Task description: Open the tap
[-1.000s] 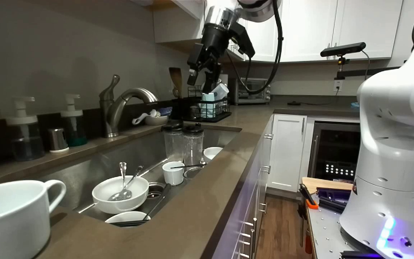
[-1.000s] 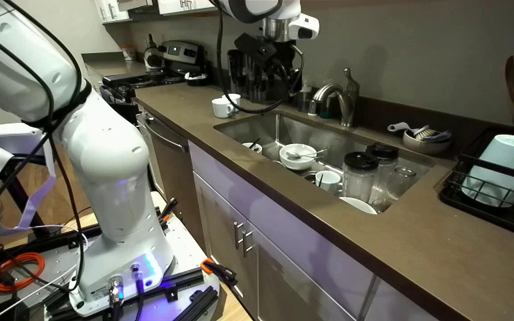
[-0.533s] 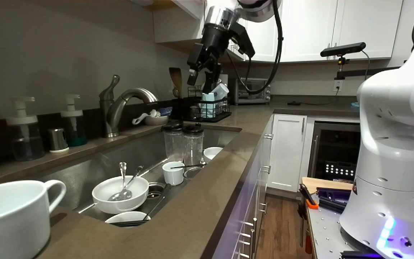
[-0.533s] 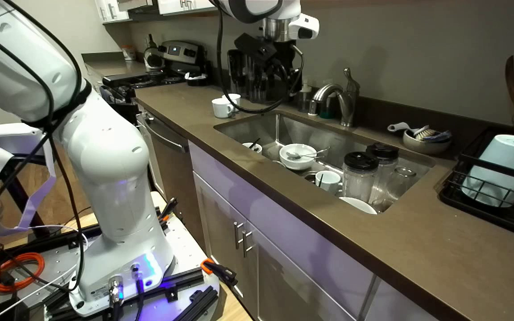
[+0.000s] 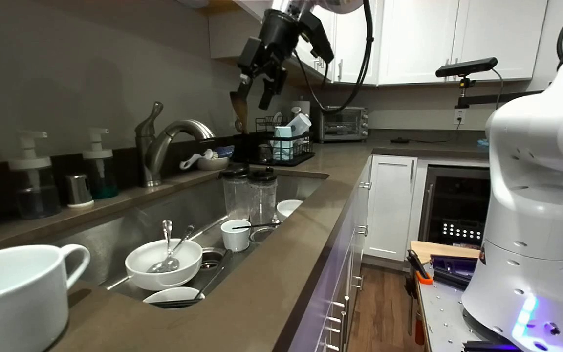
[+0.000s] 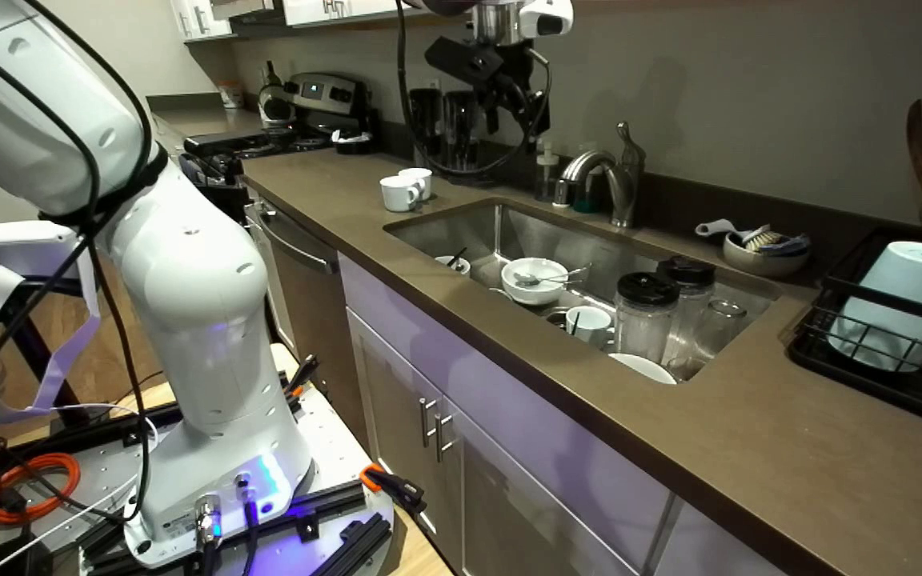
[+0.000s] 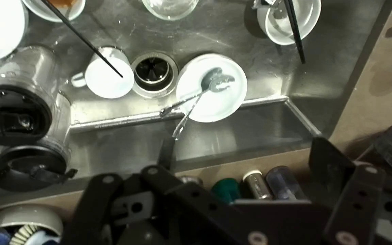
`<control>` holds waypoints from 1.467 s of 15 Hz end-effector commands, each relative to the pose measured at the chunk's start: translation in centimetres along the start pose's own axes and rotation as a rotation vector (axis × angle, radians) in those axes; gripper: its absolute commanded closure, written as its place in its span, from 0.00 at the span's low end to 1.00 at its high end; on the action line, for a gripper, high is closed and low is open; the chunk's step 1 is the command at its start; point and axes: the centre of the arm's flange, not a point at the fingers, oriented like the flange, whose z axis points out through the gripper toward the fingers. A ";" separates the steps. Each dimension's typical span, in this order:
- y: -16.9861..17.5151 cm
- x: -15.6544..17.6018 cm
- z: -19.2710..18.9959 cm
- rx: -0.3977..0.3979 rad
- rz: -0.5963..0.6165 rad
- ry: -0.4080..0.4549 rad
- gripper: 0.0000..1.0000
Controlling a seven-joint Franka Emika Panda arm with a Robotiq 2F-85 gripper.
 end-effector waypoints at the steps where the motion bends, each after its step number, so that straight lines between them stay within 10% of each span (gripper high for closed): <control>1: -2.0 6.2 -0.6 -0.056 -0.091 0.059 0.00; 8: -3.6 13.5 2.2 -0.081 -0.183 0.226 0.00; 18: -3.1 16.4 7.3 -0.100 -0.229 0.371 0.80; 22: -3.1 17.3 8.3 -0.120 -0.241 0.375 0.88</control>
